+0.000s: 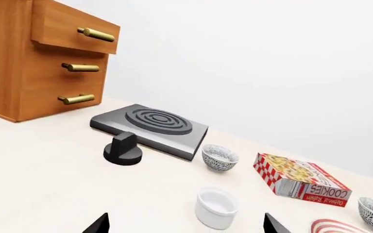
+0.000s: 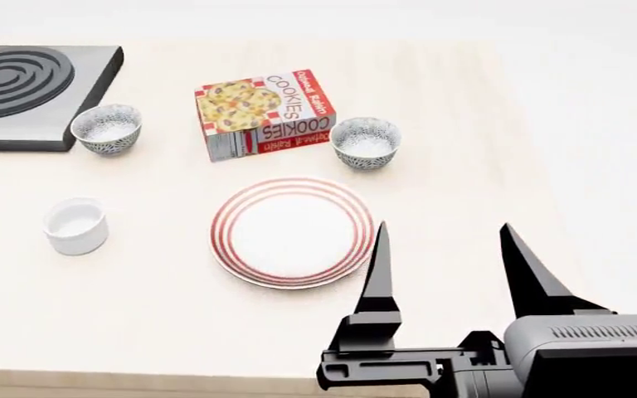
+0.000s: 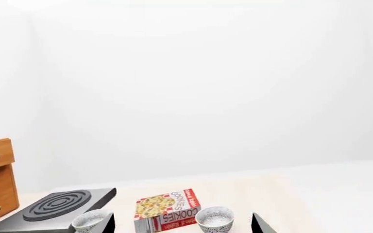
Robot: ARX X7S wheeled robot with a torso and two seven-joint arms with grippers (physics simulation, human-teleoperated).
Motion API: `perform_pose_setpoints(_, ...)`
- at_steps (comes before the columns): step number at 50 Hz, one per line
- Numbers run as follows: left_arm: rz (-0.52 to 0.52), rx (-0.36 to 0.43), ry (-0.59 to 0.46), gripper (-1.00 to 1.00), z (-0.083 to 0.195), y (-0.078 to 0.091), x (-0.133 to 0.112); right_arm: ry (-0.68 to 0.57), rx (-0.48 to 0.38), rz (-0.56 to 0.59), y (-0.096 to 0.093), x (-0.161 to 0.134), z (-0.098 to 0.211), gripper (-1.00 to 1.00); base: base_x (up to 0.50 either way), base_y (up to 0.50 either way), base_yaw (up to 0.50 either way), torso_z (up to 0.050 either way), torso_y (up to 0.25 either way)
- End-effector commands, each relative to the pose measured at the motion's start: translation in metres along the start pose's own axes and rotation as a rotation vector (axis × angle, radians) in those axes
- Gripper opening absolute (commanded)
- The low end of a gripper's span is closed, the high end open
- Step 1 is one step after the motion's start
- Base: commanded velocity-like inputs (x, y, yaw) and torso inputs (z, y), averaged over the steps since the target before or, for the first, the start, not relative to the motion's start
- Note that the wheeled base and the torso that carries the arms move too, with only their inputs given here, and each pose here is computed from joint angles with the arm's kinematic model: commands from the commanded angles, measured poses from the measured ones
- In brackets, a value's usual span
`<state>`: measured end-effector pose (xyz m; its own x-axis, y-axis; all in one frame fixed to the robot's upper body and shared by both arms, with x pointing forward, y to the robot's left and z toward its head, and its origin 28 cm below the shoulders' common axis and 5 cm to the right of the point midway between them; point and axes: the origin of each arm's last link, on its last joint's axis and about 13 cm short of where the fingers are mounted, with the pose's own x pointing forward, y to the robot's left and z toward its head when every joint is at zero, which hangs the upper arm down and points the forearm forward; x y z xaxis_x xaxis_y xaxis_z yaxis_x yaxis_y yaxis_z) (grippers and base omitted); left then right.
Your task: Pick the akita bowl next to the plate and place it on the plate.
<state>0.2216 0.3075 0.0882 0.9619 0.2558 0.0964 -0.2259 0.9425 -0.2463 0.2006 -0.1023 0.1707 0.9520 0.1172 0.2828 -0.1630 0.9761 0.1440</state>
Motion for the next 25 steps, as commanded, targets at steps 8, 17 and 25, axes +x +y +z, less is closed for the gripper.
perform_pose_setpoints(8,0.001,0.005,-0.002,1.00,0.0001,0.0003,-0.0001,0.025,-0.045,0.005,0.0009,0.0009,-0.0035,1.00,0.00,0.00,0.00,0.000,0.000)
perform_pose_setpoints(17,0.001,0.004,-0.001,1.00,0.0005,0.0004,0.0001,0.031,-0.053,0.015,0.0015,0.0010,-0.0046,1.00,0.39,0.00,0.00,0.000,0.000)
perform_pose_setpoints(25,0.002,0.003,-0.001,1.00,-0.0006,0.0010,0.0002,0.026,-0.046,0.016,0.0019,0.0007,-0.0042,1.00,0.50,0.00,0.00,0.000,0.000)
